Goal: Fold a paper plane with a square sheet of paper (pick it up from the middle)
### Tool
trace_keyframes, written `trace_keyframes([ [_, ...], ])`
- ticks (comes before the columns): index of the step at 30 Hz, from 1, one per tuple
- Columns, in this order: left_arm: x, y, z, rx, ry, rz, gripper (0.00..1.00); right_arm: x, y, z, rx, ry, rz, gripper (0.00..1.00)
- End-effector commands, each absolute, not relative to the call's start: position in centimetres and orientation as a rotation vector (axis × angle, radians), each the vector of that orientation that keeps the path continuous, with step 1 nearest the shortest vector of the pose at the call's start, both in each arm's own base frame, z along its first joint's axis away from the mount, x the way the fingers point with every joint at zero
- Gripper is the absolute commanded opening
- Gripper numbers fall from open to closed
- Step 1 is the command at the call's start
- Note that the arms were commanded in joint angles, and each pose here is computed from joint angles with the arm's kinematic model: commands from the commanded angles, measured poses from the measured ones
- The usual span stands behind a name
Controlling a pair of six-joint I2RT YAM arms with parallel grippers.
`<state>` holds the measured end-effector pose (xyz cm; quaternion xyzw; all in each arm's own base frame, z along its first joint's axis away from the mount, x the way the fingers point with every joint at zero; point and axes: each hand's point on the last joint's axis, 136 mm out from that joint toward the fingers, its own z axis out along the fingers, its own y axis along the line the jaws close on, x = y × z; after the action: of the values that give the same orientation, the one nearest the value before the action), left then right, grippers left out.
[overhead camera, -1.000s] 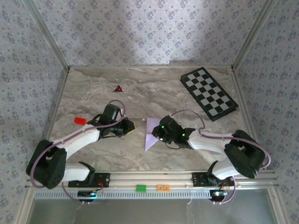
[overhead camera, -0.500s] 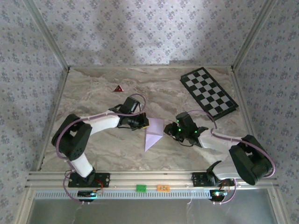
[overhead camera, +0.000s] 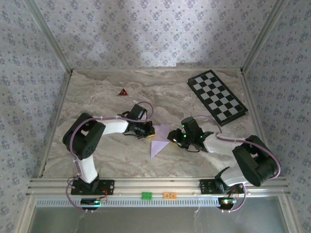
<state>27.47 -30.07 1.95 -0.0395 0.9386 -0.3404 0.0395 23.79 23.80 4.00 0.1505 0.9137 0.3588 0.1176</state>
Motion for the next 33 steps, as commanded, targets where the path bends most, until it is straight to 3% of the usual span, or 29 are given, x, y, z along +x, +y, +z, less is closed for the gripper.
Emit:
trace_keyframes([
  [1,26.0,-29.1,-0.2,-0.168,2.933,-1.034,0.00,24.1,24.8,4.7,0.401,2.665,1.087,0.39],
  [26,25.8,-29.4,0.0,-0.139,2.942,-1.059,0.00,26.9,26.4,6.7,0.444,2.498,1.422,0.39],
  [33,25.9,-29.4,0.4,-0.138,2.934,-1.061,0.00,27.5,26.9,5.6,0.400,2.565,1.382,0.38],
])
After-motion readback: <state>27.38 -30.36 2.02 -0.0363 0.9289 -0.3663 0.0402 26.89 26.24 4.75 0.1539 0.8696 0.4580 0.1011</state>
